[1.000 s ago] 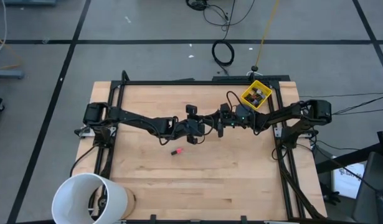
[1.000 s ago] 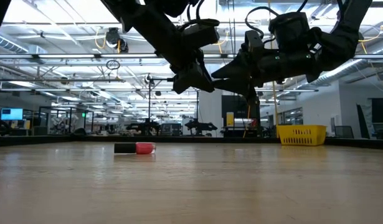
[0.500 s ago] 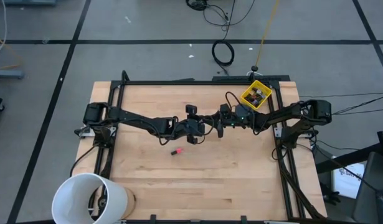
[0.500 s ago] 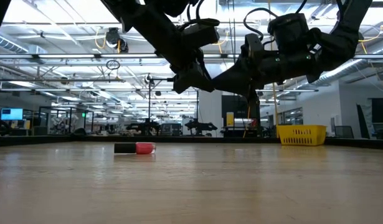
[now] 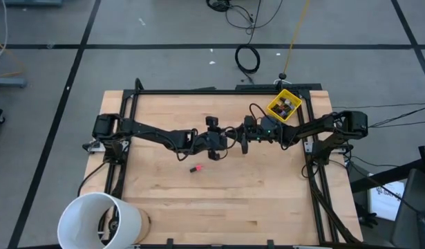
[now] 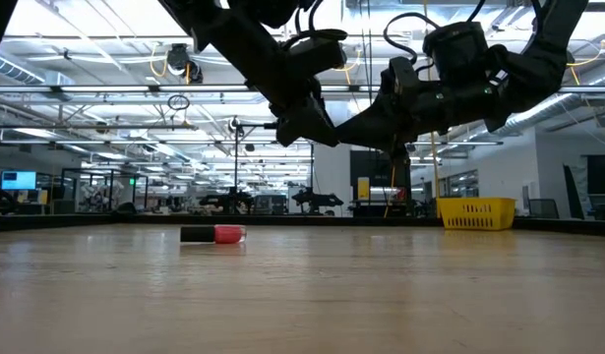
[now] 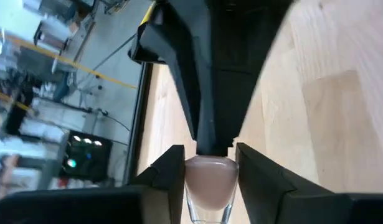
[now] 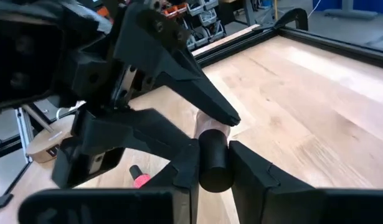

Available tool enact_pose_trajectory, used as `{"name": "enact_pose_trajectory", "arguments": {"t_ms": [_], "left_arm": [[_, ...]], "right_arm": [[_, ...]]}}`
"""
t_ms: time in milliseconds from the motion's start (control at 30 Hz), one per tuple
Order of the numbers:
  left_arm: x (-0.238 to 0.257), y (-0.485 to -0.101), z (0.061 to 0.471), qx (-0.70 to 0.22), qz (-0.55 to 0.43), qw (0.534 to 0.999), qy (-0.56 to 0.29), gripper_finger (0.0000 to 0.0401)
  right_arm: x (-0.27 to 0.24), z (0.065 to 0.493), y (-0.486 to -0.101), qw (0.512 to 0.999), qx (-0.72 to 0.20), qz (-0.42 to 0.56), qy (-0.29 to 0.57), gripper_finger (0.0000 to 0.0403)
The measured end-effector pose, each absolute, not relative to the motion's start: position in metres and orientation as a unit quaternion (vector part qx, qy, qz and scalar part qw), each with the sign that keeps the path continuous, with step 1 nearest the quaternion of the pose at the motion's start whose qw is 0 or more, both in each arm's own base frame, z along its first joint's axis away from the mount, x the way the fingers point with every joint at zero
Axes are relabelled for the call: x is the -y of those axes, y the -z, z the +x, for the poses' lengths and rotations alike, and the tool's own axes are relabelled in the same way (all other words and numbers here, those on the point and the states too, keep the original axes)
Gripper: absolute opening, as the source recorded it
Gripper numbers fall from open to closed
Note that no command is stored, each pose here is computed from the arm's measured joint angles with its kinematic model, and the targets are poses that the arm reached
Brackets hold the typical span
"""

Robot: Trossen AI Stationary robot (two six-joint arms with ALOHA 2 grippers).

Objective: Pick & Place Nail Polish
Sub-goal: Put the light pink nail polish bottle into the yellow bin

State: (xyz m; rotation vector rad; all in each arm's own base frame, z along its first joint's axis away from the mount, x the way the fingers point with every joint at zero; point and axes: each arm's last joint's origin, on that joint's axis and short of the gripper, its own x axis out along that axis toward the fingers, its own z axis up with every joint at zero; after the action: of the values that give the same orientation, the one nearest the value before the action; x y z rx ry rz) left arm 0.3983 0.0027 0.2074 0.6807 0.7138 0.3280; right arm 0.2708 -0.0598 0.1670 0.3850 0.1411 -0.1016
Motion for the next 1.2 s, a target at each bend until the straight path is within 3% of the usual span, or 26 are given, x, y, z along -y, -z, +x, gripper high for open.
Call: {"name": "enact_pose_trajectory", "arguments": {"t_ms": [167, 367, 567, 767, 967, 1200], "left_arm": [[0.003, -0.213, 0.402, -0.293, 0.256, 0.903, -0.179, 0.0183], [0.021, -0.224, 0.404, -0.244, 0.250, 0.921, -0.170, 0.0274], [0.028, -0.255, 0.387, -0.225, 0.195, 0.941, -0.160, 0.0322], [0.007, -0.273, 0.356, -0.242, 0.115, 0.955, -0.128, 0.0318], [-0.024, -0.246, 0.322, -0.225, 0.067, 0.958, -0.167, 0.0287], [-0.049, -0.215, 0.290, -0.152, 0.011, 0.963, -0.222, 0.0272]], "right_arm": [[0.060, 0.271, -0.168, 0.981, -0.068, 0.174, 0.053, 0.0052], [0.067, 0.268, -0.161, 0.977, -0.100, 0.165, 0.092, 0.0052], [0.076, 0.258, -0.164, 0.973, -0.131, 0.151, 0.112, 0.0052], [0.076, 0.237, -0.182, 0.967, -0.170, 0.112, 0.154, 0.0052], [0.067, 0.206, -0.199, 0.937, -0.229, 0.056, 0.257, 0.0052], [0.062, 0.157, -0.209, 0.833, -0.295, -0.022, 0.467, 0.0052]]}}
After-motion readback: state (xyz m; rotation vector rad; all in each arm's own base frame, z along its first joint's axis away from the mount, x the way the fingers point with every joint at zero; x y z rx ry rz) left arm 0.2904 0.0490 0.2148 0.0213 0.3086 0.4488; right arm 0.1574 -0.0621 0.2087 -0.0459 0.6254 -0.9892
